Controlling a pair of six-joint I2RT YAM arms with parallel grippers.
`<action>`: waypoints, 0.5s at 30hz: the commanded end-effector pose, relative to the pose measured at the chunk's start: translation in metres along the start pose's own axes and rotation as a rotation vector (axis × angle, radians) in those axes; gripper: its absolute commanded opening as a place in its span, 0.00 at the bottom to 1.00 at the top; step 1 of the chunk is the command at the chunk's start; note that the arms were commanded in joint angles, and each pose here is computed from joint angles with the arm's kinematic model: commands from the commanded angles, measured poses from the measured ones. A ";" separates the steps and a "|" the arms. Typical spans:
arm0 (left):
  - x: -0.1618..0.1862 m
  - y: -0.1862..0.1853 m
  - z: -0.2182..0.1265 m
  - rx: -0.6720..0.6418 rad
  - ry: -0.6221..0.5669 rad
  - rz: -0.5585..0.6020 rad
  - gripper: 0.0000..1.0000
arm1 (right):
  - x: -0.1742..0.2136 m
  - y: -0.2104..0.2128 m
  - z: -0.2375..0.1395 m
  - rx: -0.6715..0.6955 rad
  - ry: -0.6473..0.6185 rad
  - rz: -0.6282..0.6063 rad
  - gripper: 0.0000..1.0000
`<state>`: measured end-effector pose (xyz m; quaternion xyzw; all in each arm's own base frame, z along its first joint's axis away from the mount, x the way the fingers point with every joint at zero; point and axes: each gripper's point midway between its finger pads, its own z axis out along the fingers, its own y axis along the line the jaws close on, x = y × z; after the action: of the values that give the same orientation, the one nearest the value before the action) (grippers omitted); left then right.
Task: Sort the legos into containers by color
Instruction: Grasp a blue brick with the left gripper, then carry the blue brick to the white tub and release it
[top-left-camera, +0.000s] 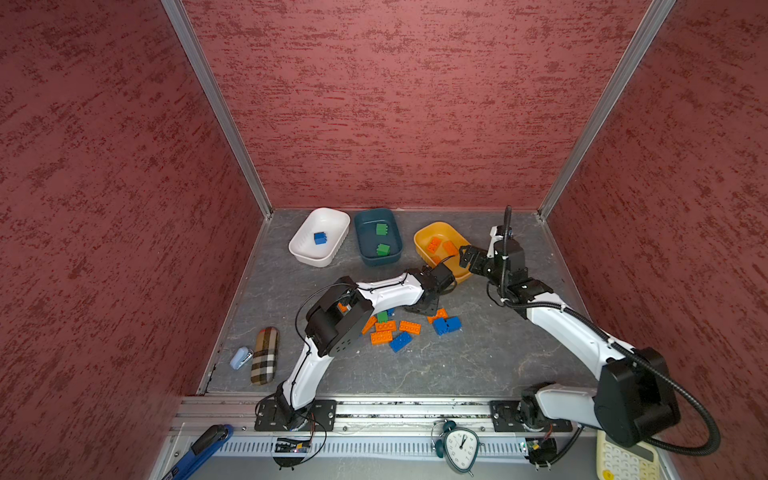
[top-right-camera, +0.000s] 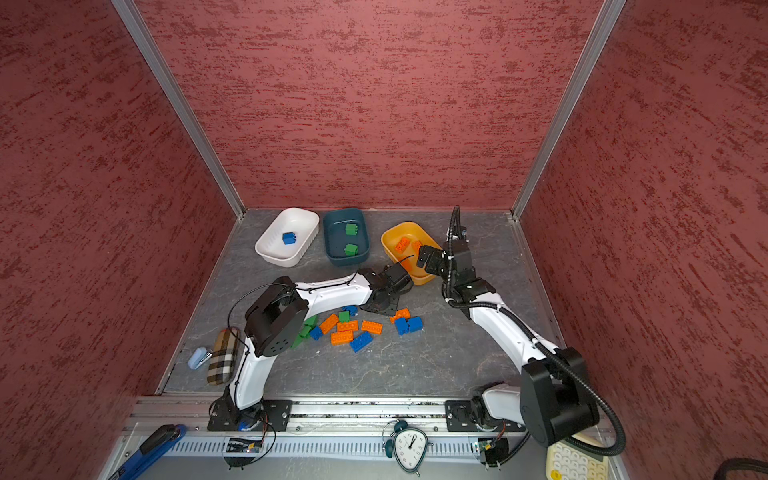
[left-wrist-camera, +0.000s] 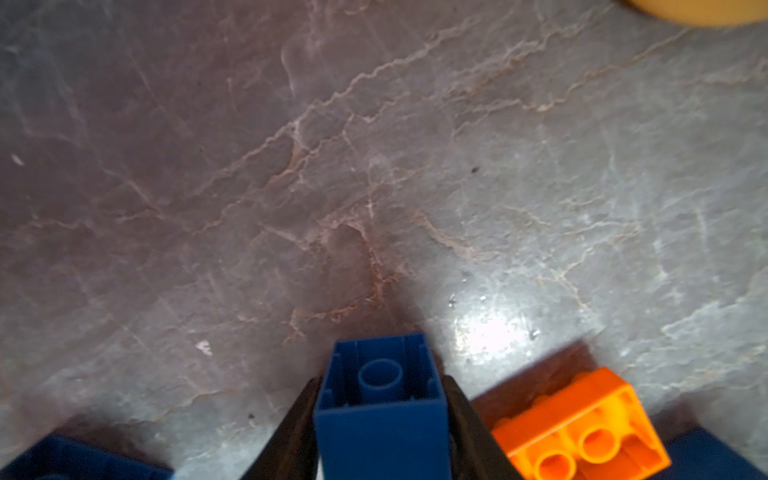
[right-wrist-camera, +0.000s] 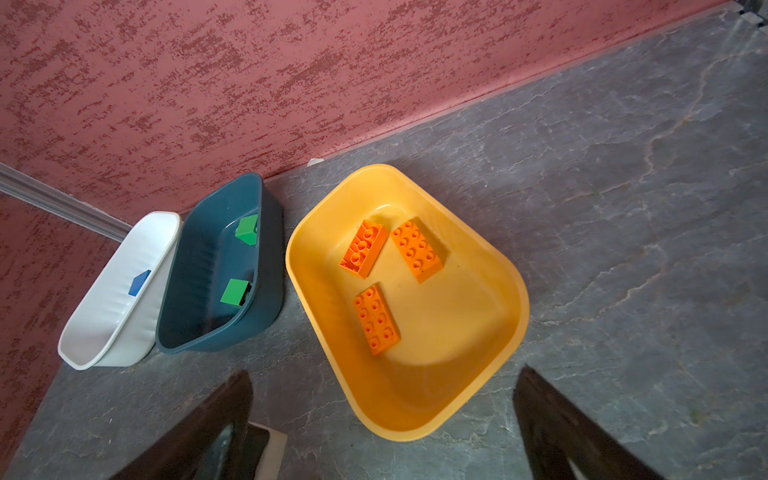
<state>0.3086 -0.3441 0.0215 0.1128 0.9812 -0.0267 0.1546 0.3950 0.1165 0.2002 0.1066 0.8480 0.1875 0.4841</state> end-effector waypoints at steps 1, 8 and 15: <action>0.001 0.000 0.004 0.017 -0.006 -0.006 0.41 | -0.015 0.018 -0.002 -0.069 -0.030 0.007 0.99; -0.004 0.003 -0.005 0.048 -0.058 -0.025 0.31 | -0.014 0.032 -0.001 -0.143 -0.008 -0.016 0.99; -0.023 0.016 -0.029 0.102 -0.160 -0.105 0.26 | -0.006 0.051 0.002 -0.243 0.044 -0.051 0.99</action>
<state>0.3073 -0.3288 0.0271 0.0959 0.9767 -0.0553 0.1837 0.3948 0.1454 0.2019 0.0561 0.8498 0.2472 0.4621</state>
